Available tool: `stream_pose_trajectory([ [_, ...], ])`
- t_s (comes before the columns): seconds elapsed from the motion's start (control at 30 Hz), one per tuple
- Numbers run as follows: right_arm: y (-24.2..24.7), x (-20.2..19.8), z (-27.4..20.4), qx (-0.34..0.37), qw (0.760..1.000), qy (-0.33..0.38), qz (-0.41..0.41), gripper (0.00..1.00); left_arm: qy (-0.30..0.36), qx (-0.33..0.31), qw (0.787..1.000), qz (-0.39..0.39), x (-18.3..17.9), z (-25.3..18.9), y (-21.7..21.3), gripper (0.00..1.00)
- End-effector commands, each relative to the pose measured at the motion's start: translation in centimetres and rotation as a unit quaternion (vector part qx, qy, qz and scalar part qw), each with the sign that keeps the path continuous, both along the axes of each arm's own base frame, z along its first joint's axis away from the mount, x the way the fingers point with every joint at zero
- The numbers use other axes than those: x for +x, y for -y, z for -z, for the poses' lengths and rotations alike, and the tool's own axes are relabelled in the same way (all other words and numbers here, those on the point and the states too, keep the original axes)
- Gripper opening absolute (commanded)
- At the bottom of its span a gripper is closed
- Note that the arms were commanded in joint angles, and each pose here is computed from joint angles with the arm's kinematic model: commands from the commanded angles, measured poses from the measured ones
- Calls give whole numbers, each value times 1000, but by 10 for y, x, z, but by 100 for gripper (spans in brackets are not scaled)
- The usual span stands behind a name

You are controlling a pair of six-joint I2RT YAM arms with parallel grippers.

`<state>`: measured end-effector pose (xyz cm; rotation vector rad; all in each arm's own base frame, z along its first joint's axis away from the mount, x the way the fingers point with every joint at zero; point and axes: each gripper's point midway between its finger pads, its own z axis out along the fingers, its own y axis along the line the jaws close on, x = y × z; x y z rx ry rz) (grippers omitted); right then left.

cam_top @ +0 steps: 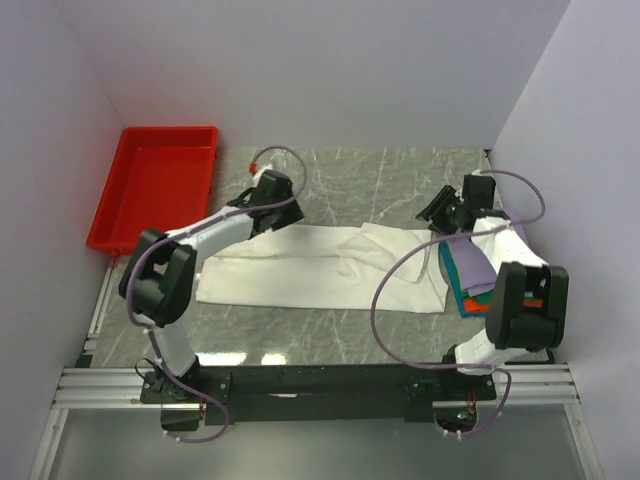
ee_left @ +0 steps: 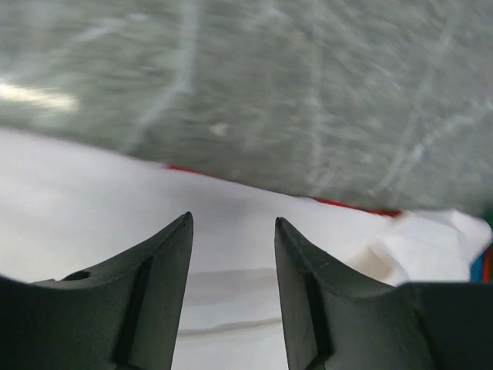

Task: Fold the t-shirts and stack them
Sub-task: Fold the tshirt

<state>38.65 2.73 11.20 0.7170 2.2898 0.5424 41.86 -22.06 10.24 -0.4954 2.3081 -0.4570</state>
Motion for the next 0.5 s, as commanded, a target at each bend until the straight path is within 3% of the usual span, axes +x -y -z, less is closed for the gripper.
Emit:
stream_pose_trajectory([
  [0.0, -7, 26, -11, -10, 1000, 3, -27, 55, 53, -50, 990, 120, 11, -28, 70, 52],
  [0.17, -14, 35, 11, -51, 998, -37, -29, 56, 52, -64, 977, 199, 6, -17, 131, 60],
  [0.47, -10, 23, 26, -70, 996, -48, -15, 56, 47, -76, 963, 255, 0, -2, 187, 65],
])
